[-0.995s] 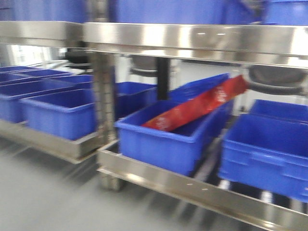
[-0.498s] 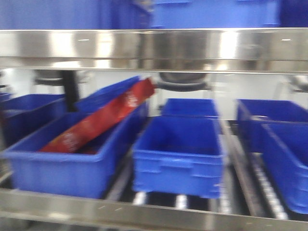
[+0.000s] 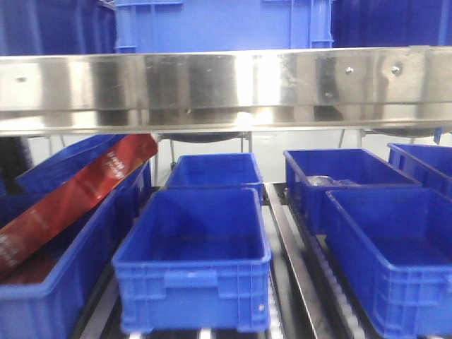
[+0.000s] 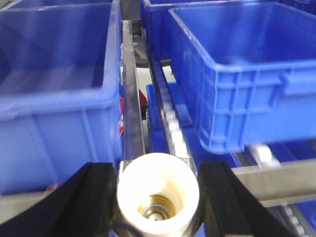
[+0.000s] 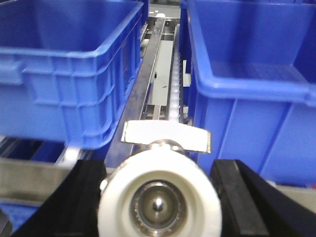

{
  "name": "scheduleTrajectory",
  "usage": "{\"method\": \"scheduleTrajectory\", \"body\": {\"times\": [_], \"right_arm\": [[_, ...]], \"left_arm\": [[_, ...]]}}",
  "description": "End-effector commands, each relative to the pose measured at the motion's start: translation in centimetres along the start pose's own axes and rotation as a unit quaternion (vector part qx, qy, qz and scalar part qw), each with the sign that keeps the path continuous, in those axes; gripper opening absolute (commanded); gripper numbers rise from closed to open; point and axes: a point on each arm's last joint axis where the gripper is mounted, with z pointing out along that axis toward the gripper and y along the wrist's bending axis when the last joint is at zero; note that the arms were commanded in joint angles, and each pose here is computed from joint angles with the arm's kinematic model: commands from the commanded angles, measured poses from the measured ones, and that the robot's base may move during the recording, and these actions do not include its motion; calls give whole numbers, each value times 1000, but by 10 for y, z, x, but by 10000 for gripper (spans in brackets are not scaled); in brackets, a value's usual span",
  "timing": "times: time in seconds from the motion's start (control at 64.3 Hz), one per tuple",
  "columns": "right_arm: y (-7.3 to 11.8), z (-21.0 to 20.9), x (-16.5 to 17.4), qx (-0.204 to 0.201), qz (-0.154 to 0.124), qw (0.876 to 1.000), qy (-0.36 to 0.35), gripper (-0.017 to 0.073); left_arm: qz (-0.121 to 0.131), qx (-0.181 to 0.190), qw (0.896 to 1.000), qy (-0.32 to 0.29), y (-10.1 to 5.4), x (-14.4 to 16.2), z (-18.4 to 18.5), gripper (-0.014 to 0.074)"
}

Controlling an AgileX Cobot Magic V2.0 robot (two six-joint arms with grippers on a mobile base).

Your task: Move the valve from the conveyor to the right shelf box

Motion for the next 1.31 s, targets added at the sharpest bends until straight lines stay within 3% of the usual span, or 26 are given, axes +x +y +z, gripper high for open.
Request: {"method": "scheduleTrajectory", "body": {"times": [0.0, 1.29], "right_arm": [[-2, -5, -10, 8, -4, 999, -48, -154], [-2, -5, -10, 8, -4, 999, -48, -154]], "left_arm": [[-2, 0, 999, -38, -1, -8, -5, -111], [-2, 0, 999, -38, -1, -8, -4, -111]]}}
